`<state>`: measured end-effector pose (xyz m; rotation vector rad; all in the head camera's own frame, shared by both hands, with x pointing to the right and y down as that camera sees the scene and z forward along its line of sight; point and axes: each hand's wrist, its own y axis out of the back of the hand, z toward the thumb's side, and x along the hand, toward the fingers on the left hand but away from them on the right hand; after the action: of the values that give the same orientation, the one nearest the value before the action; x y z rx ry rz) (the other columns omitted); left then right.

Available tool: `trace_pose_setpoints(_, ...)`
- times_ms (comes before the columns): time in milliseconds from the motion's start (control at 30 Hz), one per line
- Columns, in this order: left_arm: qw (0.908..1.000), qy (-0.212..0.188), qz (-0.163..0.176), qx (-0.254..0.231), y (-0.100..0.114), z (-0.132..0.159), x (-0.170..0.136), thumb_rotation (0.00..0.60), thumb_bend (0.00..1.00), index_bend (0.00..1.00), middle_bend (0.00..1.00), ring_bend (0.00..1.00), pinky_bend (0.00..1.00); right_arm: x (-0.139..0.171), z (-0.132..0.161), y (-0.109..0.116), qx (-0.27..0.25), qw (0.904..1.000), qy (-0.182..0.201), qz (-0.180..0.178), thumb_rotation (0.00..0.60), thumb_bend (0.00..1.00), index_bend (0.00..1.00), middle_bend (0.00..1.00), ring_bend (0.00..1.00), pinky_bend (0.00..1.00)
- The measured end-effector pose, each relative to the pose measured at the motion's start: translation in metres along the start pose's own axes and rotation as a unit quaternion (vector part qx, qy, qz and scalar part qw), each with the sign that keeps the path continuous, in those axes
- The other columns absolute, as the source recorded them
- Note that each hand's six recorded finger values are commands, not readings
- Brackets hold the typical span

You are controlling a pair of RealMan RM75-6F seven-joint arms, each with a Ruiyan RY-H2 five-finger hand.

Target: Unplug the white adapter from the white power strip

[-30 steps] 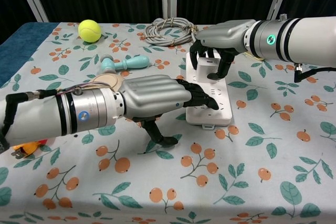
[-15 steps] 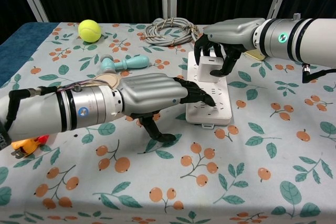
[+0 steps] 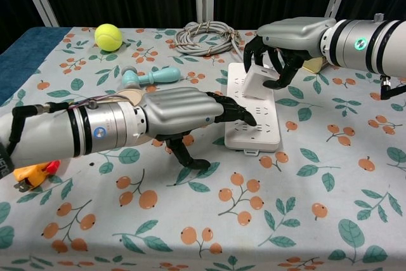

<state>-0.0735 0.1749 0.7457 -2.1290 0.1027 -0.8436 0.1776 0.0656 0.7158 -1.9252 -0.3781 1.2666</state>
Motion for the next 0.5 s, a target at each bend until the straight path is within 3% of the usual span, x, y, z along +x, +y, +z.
trace_pose_setpoints(233,1.0000,-0.003,0.003,0.001,0.001,0.001,0.000,0.600,0.28,0.12,0.14,0.06,0.13,0.006,-0.005,0.009,-0.023,0.9995,-0.002,-0.022,0.600,0.33,1.00,0.78,0.54,0.57)
trace_pose_setpoints(500,0.9998,-0.008,0.017,0.010,0.009,0.004,-0.004,0.600,0.28,0.12,0.14,0.06,0.13,0.021,-0.018,0.037,-0.048,0.9971,-0.007,-0.059,0.600,0.33,1.00,0.78,0.53,0.57)
